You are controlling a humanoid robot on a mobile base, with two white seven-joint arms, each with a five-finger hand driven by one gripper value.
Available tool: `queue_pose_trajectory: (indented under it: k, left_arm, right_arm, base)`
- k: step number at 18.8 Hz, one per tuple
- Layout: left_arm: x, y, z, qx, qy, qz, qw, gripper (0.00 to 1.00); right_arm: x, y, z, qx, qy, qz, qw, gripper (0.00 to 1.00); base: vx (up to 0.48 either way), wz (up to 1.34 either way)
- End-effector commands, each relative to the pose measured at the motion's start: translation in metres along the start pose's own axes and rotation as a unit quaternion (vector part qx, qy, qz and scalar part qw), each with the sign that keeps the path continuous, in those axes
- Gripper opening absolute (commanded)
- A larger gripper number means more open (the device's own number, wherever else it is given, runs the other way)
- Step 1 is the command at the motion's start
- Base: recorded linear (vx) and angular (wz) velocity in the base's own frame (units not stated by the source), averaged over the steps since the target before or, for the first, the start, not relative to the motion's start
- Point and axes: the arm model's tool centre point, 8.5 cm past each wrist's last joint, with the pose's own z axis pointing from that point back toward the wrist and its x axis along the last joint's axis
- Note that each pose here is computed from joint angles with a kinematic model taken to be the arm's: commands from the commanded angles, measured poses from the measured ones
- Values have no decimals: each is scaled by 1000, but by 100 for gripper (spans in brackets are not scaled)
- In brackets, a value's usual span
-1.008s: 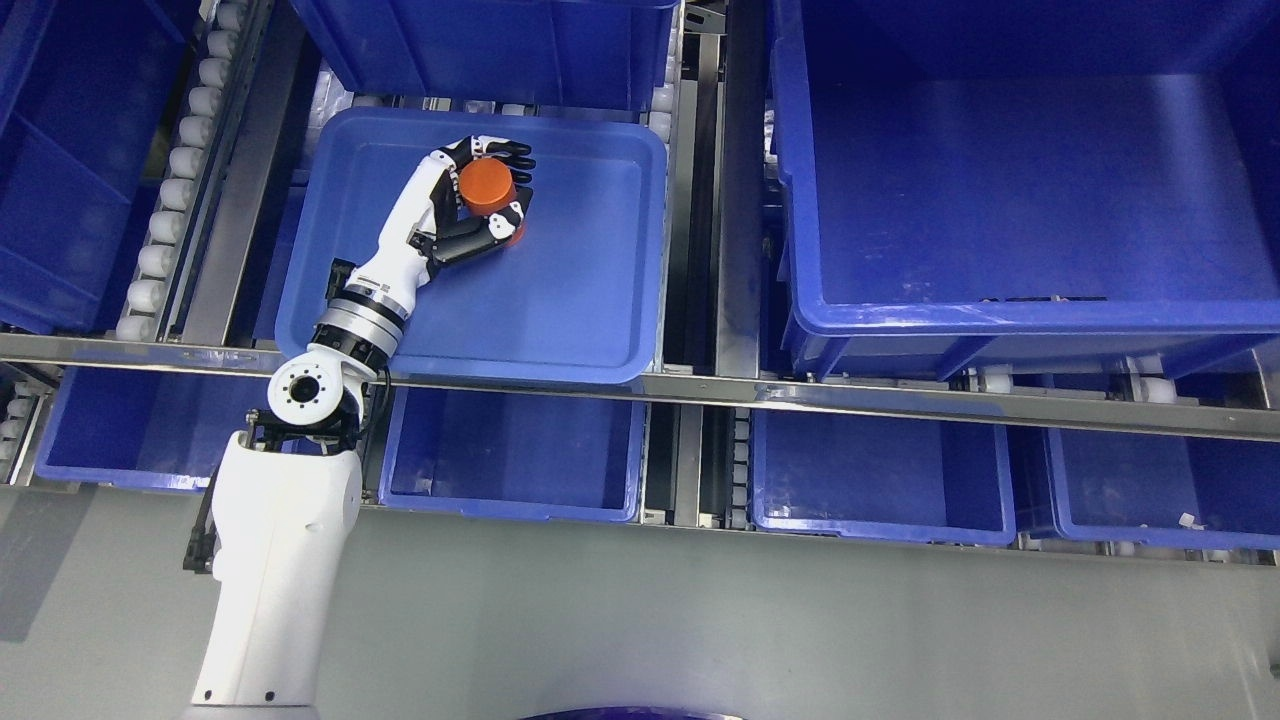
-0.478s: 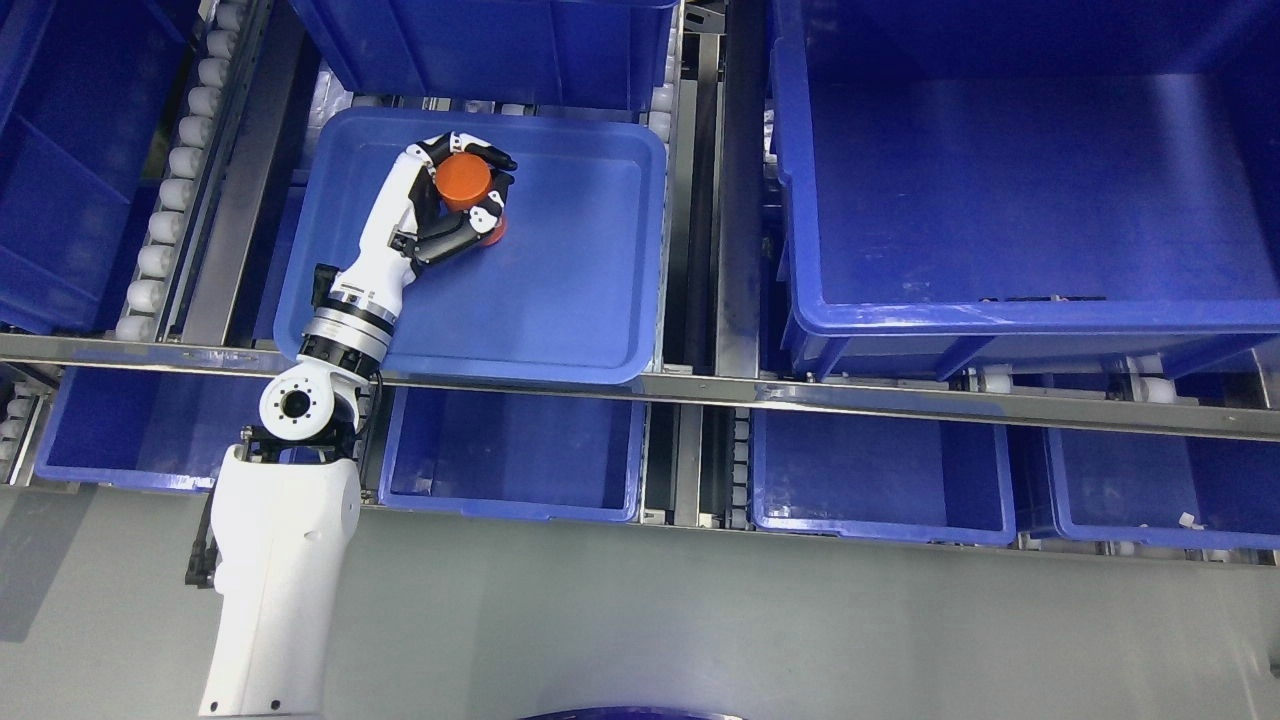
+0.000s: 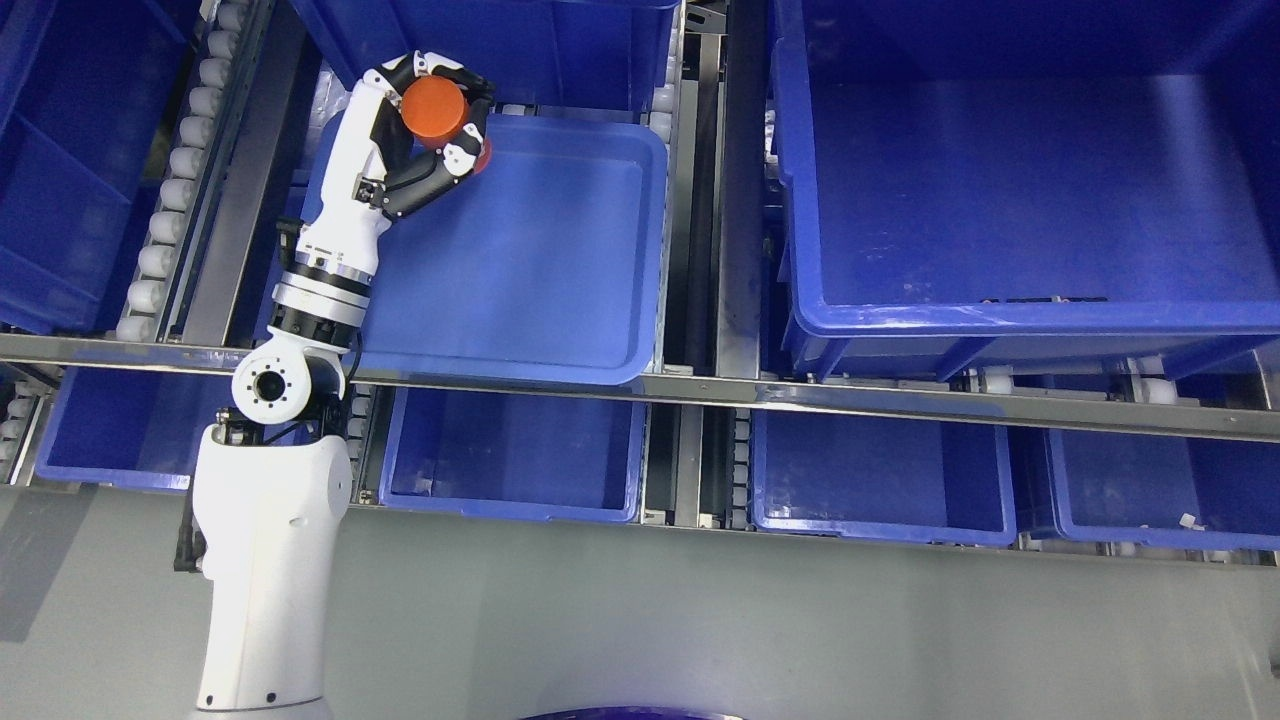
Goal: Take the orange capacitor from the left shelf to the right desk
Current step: 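Lift the orange capacitor up out of the blue bin with the left hand, then hold the capacitor raised in the left hand while turning to the steel table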
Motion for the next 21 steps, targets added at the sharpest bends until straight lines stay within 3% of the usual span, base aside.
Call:
queue_pose_trajectory:
  k: [1,11,21]
  left_arm:
    - [36,8,-3,3,-60,-23,998,1]
    - [40,6,0,3,-70,-24,997,1]
    - [43,9,0,9,-77,-25,997,1]
  right_arm:
    - [3,-11,0,-9,-11,-5,1000,100]
    - [3,-11,0,-9,-12,-5,1000,100]
    - [3,-11,0,-9,-11,-5,1000,100]
  base:
    - [0,0]
    - [-29,-8]
    - [-201,-119]
